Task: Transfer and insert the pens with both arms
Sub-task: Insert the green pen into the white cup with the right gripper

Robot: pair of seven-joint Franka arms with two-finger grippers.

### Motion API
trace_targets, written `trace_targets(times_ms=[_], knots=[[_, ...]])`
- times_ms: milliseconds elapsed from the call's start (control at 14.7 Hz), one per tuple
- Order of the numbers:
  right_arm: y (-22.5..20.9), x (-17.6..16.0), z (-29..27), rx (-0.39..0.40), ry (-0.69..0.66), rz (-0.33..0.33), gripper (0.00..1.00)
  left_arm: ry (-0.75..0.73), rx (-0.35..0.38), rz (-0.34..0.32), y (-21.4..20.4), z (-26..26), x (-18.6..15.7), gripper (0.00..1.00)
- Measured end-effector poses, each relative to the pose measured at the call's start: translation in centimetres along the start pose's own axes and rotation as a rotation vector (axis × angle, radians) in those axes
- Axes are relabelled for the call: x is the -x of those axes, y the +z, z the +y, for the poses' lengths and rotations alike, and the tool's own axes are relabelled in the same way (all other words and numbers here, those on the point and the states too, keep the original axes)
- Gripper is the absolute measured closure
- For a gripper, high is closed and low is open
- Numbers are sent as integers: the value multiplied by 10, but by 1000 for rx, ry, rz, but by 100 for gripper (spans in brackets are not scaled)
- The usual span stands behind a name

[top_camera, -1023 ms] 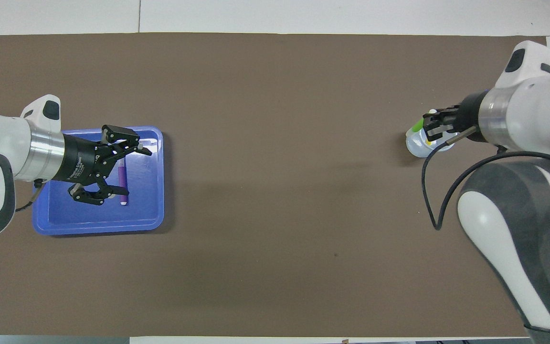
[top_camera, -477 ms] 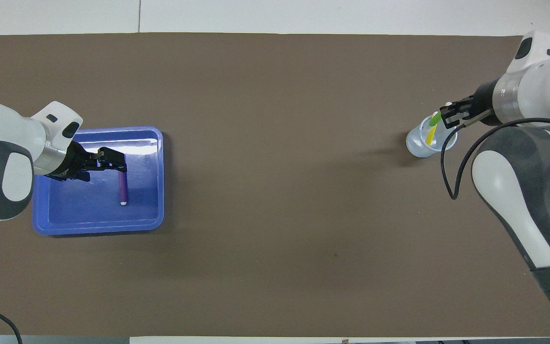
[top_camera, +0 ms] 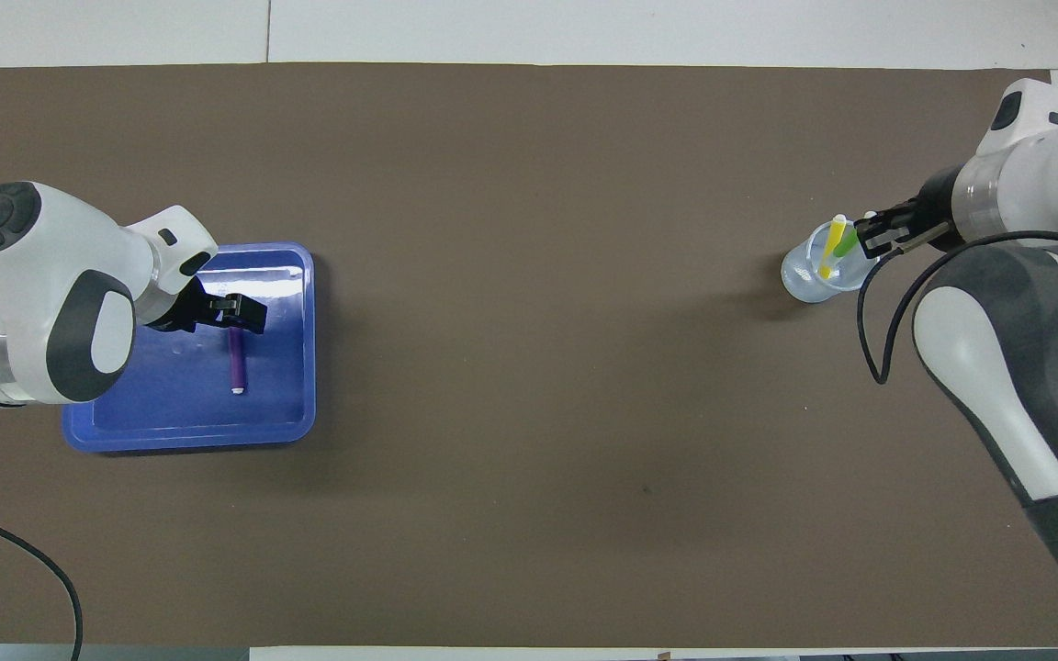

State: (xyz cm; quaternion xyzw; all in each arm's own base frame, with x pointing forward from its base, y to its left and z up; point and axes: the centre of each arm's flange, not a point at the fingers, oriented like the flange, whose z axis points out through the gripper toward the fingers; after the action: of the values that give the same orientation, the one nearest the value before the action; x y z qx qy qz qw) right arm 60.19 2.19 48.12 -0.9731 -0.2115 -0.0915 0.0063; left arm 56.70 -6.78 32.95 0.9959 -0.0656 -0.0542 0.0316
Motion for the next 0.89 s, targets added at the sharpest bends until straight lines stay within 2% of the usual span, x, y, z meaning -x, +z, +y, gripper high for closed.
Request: trace_targets(times_ms=[205, 341, 545, 614, 682, 750, 818, 886], knots=[[12, 7, 0, -7, 5, -21, 83, 28, -10, 29, 16, 5, 1, 4], [12, 8, 1, -7, 6, -22, 67, 46, -11, 30, 25, 4, 6, 4], [7, 7, 1, -1, 6, -14, 31, 57, -12, 32, 27, 1, 7, 7], [2, 6, 1, 1, 5, -12, 21, 57, -12, 34, 27, 0, 6, 13], [-4, 5, 1, 1, 5, -16, 8, 58, -13, 35, 27, 0, 6, 13], [-12, 3, 1, 0, 5, -20, 0, 58, -13, 36, 27, -1, 6, 17], [-23, 2, 2, -1, 4, -28, 0, 58, -13, 36, 27, -1, 6, 30], [-36, 0, 1, -4, 3, -39, 0, 58, -13, 38, 27, -1, 6, 38]])
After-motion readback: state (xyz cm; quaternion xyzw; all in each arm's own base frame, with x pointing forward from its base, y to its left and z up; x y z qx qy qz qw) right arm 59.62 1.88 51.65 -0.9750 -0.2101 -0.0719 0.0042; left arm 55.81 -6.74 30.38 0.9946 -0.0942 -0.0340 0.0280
